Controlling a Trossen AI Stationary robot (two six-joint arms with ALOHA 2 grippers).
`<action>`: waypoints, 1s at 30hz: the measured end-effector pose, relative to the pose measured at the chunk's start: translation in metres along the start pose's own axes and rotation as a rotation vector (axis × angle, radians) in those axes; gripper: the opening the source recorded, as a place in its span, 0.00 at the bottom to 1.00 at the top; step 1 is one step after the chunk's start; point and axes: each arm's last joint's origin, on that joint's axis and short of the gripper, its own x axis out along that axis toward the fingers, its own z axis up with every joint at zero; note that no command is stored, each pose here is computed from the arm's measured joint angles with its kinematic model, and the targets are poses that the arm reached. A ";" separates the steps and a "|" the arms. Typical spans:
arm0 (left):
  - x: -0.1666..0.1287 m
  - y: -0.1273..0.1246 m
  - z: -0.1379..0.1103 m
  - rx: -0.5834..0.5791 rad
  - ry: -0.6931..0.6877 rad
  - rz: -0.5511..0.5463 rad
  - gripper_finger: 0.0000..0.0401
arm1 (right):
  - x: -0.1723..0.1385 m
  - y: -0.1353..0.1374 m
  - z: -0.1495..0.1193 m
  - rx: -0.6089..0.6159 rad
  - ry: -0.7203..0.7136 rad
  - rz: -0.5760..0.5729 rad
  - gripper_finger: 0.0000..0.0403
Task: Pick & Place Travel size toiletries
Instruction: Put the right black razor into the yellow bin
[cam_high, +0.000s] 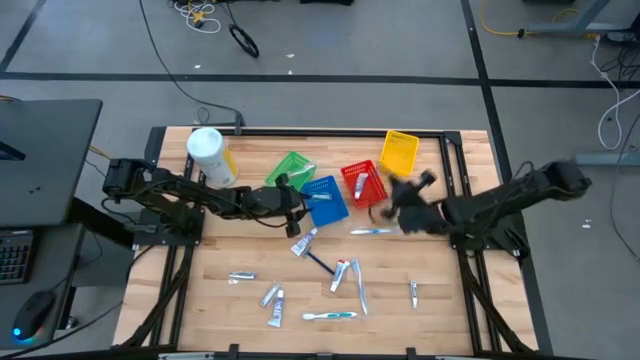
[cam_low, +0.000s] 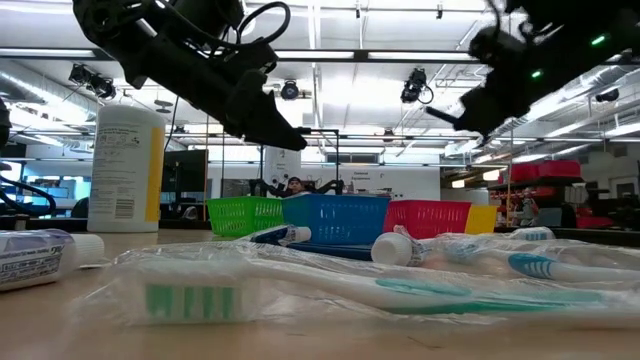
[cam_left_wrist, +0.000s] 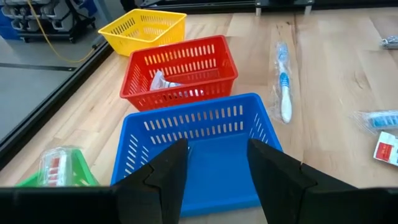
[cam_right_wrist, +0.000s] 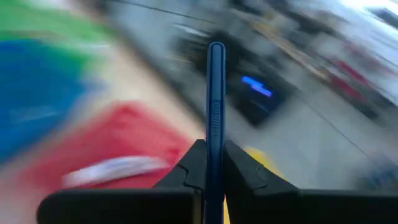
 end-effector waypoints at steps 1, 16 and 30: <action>0.000 0.000 0.000 0.003 0.000 -0.002 0.44 | 0.008 -0.008 0.000 0.060 0.019 -0.071 0.07; 0.000 -0.002 0.000 0.116 -0.005 -0.076 0.44 | 0.122 -0.086 -0.028 0.492 0.334 -0.183 0.12; 0.000 -0.002 0.000 0.139 -0.006 -0.076 0.44 | 0.166 -0.068 -0.068 0.513 0.485 -0.110 0.12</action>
